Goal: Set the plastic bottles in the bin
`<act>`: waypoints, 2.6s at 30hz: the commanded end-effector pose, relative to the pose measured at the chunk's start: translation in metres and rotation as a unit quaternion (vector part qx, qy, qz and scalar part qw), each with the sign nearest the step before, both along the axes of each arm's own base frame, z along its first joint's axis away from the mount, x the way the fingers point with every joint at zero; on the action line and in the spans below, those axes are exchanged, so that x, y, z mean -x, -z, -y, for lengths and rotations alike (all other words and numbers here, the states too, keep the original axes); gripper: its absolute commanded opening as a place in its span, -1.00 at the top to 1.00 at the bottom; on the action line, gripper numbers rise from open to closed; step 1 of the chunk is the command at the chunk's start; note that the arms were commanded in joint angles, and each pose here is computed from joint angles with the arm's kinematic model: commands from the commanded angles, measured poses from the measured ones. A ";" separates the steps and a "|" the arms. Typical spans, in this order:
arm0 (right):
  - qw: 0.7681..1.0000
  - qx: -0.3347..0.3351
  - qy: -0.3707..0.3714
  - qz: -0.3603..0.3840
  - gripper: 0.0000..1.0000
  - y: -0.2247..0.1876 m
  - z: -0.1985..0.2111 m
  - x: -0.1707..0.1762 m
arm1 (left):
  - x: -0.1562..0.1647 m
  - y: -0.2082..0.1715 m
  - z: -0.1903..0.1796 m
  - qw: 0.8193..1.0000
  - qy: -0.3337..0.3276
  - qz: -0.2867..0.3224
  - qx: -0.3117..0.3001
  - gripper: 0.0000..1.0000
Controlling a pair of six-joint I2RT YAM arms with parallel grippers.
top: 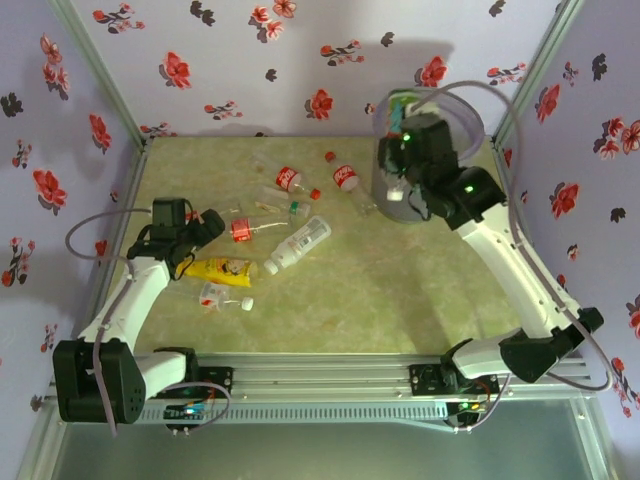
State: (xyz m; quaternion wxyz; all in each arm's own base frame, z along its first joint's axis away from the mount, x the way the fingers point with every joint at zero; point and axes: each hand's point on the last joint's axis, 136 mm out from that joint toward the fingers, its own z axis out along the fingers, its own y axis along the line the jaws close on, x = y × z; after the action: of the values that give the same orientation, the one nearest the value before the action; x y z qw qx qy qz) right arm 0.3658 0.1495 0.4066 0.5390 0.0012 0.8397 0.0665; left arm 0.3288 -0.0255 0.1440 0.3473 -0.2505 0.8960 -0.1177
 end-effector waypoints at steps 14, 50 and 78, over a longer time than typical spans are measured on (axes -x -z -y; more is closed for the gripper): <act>0.990 -0.041 0.132 0.031 0.16 0.008 0.115 -0.133 | 0.057 -0.013 0.005 0.993 0.067 -0.089 -0.047 -0.83; 0.987 0.000 0.093 -0.128 -0.61 0.154 0.102 -0.173 | 0.127 0.054 0.017 0.977 -0.043 -0.191 0.089 -0.81; 0.992 -0.084 -0.069 -0.059 -0.82 0.047 0.032 -0.016 | 0.117 0.110 0.006 0.971 -0.112 -0.186 0.102 -0.47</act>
State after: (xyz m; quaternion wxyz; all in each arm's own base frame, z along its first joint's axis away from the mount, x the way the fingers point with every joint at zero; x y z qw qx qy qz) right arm 0.3972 0.1057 0.3823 0.5174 0.0014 0.8426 0.1497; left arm 0.2196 -0.0401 0.0500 0.1694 -0.3815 0.8972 -0.1444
